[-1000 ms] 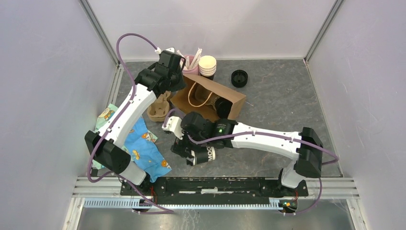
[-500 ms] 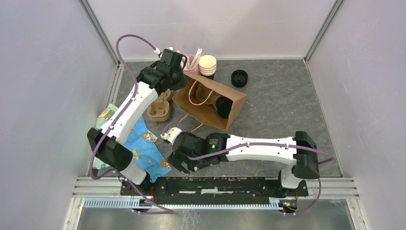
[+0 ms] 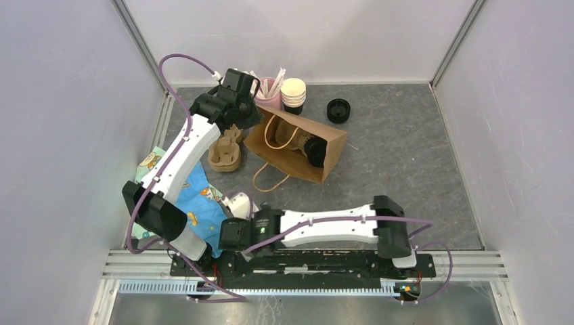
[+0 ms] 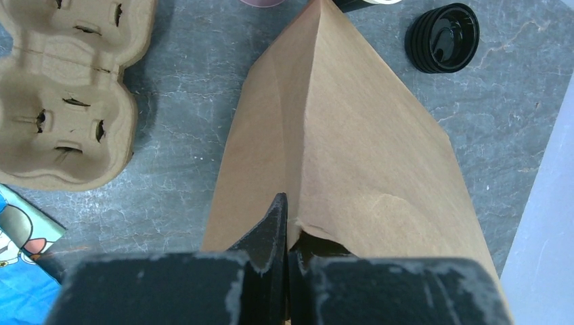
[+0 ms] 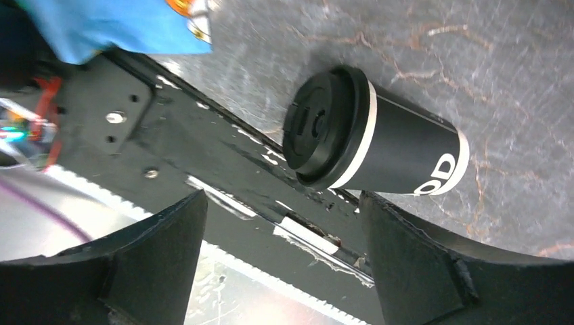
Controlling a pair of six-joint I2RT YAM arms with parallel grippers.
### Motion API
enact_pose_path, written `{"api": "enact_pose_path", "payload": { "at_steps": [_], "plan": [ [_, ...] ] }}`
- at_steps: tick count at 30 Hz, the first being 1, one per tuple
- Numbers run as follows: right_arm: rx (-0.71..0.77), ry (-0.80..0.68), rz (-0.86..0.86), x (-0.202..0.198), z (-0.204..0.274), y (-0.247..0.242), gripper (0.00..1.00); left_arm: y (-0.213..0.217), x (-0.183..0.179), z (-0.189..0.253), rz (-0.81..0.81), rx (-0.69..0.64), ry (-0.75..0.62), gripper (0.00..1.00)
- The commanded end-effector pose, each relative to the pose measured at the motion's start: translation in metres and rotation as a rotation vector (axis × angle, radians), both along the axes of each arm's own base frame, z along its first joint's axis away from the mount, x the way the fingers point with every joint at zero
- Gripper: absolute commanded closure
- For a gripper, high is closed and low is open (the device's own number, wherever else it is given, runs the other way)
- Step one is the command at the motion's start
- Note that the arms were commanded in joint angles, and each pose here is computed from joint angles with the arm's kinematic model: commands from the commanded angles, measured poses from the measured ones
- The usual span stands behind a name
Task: Pack the takeout coffee
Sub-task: Place the coffee cup at the center of the board.
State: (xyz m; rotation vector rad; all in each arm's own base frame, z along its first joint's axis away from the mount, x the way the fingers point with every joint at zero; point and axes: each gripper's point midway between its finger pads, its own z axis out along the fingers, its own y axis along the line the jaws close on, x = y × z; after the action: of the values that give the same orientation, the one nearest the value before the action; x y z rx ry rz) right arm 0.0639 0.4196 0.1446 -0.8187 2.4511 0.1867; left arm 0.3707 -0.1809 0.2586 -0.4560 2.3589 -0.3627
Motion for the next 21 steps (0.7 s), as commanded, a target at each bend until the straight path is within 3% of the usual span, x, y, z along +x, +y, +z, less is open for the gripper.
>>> {"api": "enact_pose_path", "payload": {
  "at_steps": [1, 7, 10, 17, 21],
  "plan": [
    [-0.094, -0.105, -0.127, 0.010, -0.009, -0.023, 0.13, -0.004, 0.004, 0.027, -0.003, -0.054, -0.066, 0.98],
    [-0.148, -0.168, -0.150, 0.021, -0.019, -0.025, 0.16, -0.001, -0.001, 0.034, -0.014, -0.049, -0.085, 0.98],
    [-0.154, -0.181, -0.170, 0.024, -0.023, -0.028, 0.29, 0.004, -0.002, 0.039, -0.012, -0.034, -0.103, 0.98],
    [-0.192, -0.173, -0.167, 0.031, -0.033, -0.026, 0.30, 0.005, -0.003, 0.041, -0.023, -0.025, -0.113, 0.98],
    [-0.212, -0.156, -0.169, 0.028, -0.039, -0.035, 0.47, 0.005, -0.003, 0.042, -0.034, -0.019, -0.115, 0.98]
  ]
}}
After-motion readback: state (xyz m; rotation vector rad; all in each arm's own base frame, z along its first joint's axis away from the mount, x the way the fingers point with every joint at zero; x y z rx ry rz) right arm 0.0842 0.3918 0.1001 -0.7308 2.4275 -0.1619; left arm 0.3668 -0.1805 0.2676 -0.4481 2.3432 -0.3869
